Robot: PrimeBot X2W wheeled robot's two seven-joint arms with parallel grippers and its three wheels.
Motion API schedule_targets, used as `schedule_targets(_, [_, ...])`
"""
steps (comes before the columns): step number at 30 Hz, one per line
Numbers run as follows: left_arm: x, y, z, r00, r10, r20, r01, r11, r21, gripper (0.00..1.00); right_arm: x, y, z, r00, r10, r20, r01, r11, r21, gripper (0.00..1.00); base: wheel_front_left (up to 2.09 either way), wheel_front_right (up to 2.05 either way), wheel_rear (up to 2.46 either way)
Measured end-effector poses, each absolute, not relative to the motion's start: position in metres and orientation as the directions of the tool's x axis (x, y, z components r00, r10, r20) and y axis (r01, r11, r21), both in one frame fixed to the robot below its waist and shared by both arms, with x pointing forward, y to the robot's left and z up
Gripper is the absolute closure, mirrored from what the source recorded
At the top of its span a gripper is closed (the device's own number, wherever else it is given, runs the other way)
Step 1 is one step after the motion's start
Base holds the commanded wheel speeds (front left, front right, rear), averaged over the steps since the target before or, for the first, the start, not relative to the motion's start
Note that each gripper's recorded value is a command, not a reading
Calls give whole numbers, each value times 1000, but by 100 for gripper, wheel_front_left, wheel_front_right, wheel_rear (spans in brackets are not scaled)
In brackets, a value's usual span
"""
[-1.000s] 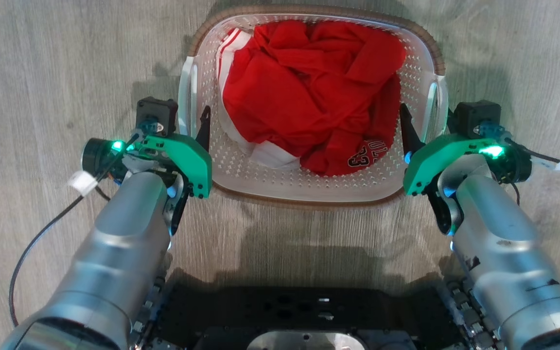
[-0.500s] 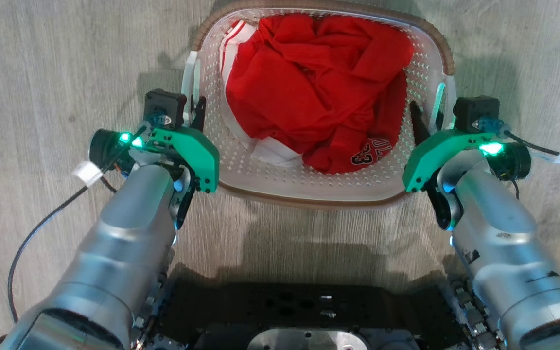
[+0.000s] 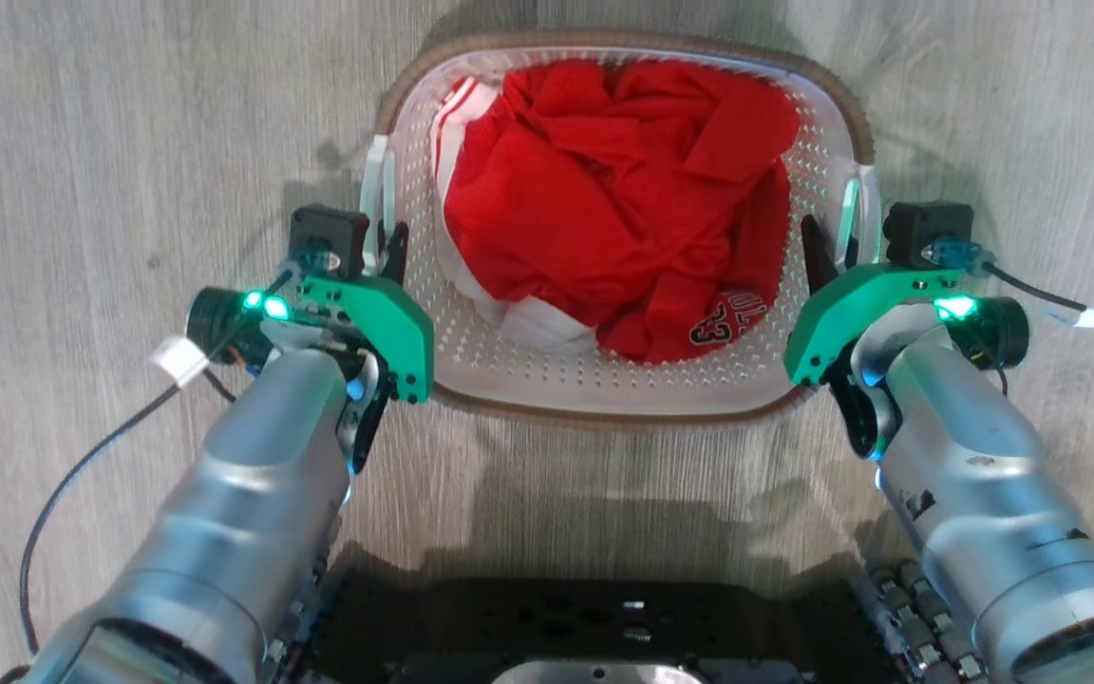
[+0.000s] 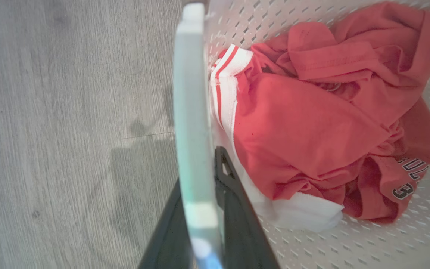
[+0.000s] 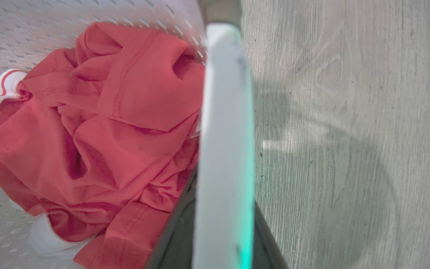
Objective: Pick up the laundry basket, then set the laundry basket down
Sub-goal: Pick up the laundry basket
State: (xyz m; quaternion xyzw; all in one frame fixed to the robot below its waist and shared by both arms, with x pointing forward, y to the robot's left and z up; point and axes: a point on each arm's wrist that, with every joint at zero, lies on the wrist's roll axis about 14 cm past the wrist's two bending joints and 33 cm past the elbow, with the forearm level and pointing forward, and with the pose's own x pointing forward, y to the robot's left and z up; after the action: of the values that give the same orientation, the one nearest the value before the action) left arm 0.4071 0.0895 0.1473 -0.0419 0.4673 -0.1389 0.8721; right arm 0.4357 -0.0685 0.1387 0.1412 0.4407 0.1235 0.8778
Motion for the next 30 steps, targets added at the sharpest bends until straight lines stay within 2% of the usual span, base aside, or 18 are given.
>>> schedule_targets(16, [387, 81, 189, 540, -293, -789, 200, 955, -217, 100, 426, -78, 186, 587, 331, -739, -117, 937, 328, 100, 0, 0, 0])
schedule_targets(30, [343, 78, 229, 496, -306, -813, 212, 950, -228, 100, 382, -80, 233, 523, 340, -782, -120, 937, 327, 100, 0, 0, 0])
